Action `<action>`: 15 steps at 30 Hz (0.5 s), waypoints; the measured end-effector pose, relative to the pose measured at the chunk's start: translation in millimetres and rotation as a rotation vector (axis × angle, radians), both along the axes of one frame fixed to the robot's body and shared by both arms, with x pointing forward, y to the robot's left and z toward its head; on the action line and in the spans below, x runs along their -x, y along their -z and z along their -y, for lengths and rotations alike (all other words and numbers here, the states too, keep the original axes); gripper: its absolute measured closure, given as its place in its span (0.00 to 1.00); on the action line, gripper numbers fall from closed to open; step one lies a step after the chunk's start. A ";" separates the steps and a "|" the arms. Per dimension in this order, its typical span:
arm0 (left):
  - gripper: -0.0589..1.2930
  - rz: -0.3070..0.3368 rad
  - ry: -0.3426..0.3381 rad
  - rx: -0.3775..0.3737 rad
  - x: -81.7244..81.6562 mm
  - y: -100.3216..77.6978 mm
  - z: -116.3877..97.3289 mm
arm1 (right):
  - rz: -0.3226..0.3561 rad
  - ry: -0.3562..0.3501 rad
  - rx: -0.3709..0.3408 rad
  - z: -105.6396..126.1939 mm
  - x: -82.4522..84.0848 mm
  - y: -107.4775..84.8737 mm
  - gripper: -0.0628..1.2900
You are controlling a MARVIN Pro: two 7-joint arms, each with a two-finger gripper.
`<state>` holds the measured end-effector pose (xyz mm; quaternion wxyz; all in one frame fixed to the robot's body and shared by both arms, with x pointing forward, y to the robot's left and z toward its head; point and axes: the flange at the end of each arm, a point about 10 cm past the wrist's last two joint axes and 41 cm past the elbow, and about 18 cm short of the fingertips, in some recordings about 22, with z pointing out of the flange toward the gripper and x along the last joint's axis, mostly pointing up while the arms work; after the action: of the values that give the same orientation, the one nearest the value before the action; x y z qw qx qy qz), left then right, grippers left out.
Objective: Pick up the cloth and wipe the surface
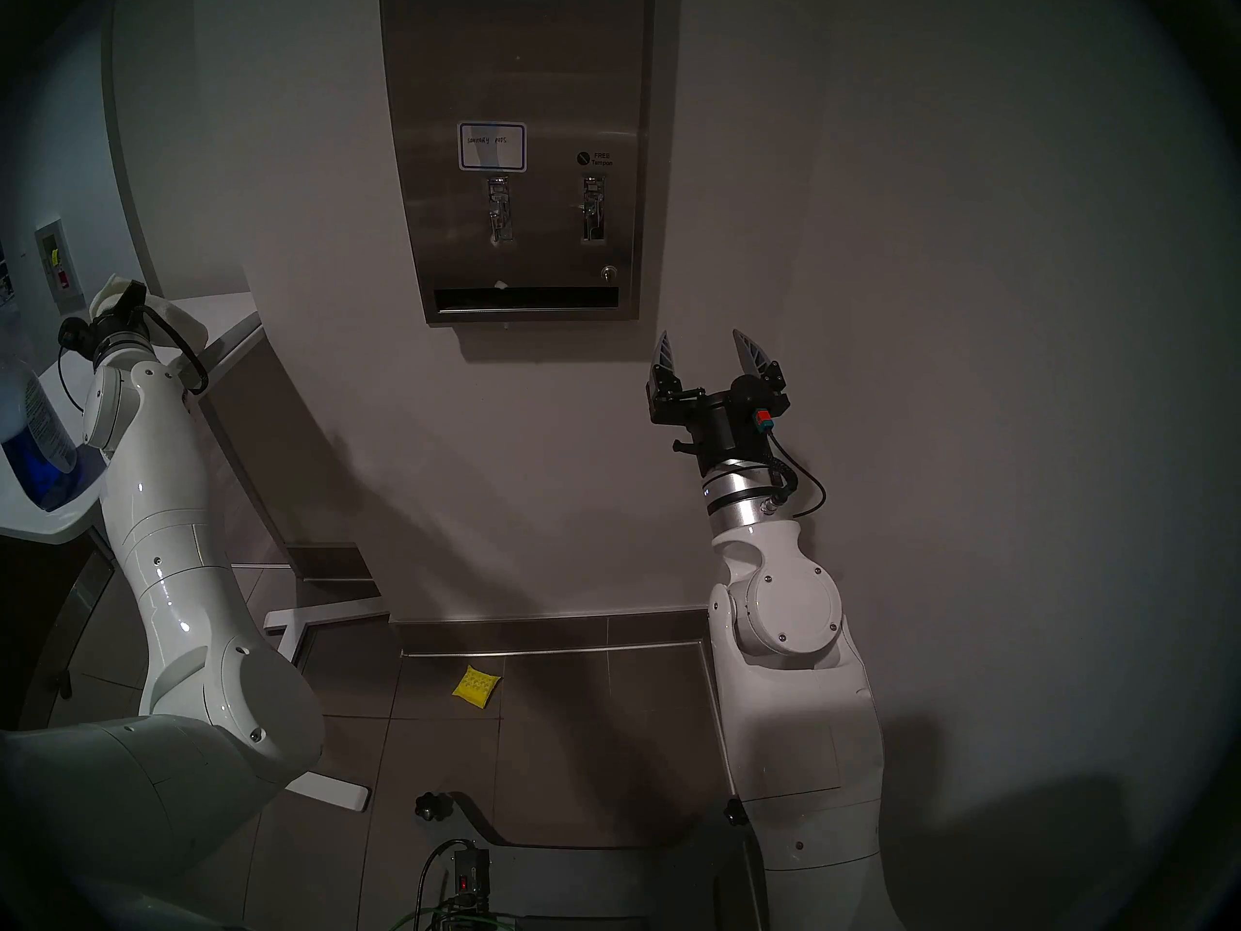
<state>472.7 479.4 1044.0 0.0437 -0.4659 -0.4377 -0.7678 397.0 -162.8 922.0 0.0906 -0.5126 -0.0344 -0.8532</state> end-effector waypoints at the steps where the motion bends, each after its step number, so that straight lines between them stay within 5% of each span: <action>1: 0.94 -0.012 0.004 -0.020 -1.1 -1.3 1.3 | 0.000 0.000 0.000 0.0 0.0 0.1 0.04; 8: 0.94 -0.170 0.032 -0.265 -15.2 -12.7 16.1 | -0.003 -0.001 0.001 0.0 -0.3 1.3 0.04; 15: 0.94 -0.345 -0.011 -0.421 -19.1 -12.5 0.4 | -0.005 -0.001 0.002 0.1 -0.5 2.3 0.04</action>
<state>491.8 479.0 1056.5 0.2178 -0.5680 -0.2573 -0.7509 397.5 -162.9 919.7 0.0907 -0.5149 -0.0353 -0.8517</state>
